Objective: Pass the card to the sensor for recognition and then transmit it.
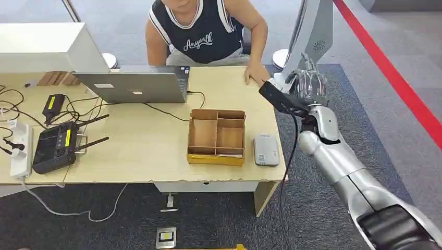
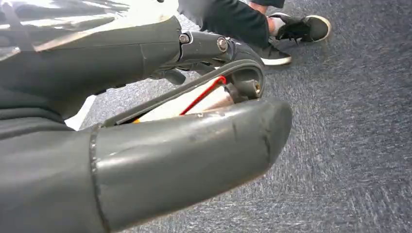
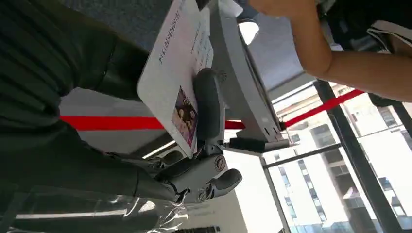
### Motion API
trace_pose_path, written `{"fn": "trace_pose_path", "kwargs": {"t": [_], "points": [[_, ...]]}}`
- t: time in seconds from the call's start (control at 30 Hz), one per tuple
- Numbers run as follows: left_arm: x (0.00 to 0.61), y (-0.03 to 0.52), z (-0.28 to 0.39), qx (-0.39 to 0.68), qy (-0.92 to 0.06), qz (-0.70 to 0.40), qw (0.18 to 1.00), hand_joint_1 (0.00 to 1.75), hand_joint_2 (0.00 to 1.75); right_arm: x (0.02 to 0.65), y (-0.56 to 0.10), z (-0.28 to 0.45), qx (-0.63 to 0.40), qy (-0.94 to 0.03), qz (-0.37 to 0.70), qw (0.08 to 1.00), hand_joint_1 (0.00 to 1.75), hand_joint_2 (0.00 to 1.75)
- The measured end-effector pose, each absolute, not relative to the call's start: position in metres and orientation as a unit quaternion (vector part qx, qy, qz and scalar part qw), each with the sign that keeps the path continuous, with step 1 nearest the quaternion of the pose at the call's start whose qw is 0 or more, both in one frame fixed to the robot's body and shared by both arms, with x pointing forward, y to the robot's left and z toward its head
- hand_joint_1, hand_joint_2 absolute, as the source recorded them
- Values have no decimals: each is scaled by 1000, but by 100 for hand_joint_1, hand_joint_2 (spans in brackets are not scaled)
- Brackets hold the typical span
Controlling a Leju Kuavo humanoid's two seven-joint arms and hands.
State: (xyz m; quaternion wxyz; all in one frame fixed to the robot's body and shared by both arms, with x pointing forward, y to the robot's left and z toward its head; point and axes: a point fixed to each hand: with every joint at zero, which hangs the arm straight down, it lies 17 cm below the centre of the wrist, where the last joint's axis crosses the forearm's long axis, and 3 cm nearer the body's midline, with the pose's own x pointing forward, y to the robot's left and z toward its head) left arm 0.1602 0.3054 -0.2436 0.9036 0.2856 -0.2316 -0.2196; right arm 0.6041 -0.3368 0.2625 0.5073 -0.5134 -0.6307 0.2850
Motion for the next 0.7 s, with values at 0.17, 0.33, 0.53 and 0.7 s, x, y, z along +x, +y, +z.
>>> {"fn": "trace_pose_path", "kwargs": {"t": [0.17, 0.33, 0.53, 0.7], "points": [[159, 305, -244, 285, -230, -219, 904, 0, 0, 587, -346, 208, -500, -596, 317, 542, 175, 175], [159, 305, -244, 285, -230, -219, 905, 0, 0, 572, -339, 165, -478, -576, 346, 566, 175, 175], [160, 307, -244, 287, -228, -213, 906, 0, 0, 560, -317, 130, -449, -573, 371, 576, 175, 175], [160, 308, -244, 288, -226, -209, 907, 0, 0, 552, -299, 105, -431, -567, 388, 585, 175, 175]]}}
